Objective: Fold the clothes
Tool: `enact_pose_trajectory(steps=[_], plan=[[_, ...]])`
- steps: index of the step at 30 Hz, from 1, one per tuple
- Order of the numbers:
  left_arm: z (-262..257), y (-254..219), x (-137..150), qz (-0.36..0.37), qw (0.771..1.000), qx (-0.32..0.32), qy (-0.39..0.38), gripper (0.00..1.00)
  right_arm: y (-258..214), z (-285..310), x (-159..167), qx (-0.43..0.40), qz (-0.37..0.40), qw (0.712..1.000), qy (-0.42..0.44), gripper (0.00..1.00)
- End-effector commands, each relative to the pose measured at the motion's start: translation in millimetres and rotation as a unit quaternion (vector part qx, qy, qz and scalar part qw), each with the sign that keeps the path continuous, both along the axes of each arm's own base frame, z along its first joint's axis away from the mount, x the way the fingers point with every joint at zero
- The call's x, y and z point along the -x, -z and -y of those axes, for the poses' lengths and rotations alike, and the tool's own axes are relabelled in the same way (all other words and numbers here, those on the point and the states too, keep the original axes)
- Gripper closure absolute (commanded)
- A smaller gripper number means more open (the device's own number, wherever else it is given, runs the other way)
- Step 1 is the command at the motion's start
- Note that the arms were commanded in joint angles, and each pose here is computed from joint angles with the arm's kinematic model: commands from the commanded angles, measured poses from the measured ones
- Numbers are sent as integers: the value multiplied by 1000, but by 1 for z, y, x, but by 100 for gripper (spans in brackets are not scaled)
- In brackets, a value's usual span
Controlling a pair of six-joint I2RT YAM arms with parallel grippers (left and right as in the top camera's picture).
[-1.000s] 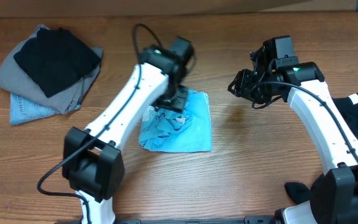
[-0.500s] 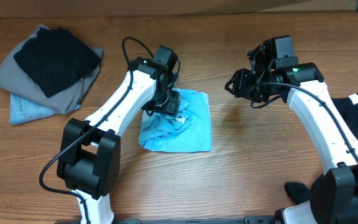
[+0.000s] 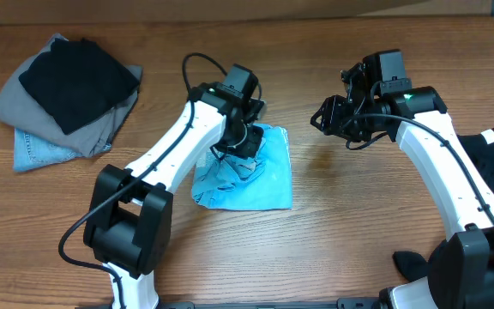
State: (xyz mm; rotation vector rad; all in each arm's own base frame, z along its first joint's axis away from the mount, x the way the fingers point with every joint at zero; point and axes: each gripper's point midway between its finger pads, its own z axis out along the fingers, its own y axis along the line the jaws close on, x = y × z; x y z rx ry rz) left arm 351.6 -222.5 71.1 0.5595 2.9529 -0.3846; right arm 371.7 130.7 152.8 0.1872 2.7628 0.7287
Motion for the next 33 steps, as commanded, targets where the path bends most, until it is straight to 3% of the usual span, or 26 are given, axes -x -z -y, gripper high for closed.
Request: enact_pose_trajectory(steps=[1,6,12,18,23,33], plan=[[17,-6,8,-2,999,30,24,95,-5,1,2,2,9,1000,-2,55],[56,-19,8,11,993,109,53,96,-3,5,1,13,10,1000,3,56],[67,-23,4,35,991,111,65,96,-3,5,2,12,7,1000,6,55],[24,-21,2,25,999,19,31,66,-2,5,5,14,1,1000,4,52],[6,-29,-10,32,999,7,15,49,-2,5,4,14,3,1000,4,50],[-12,7,-5,17,999,-32,12,43,-2,5,4,14,2,1000,4,50]])
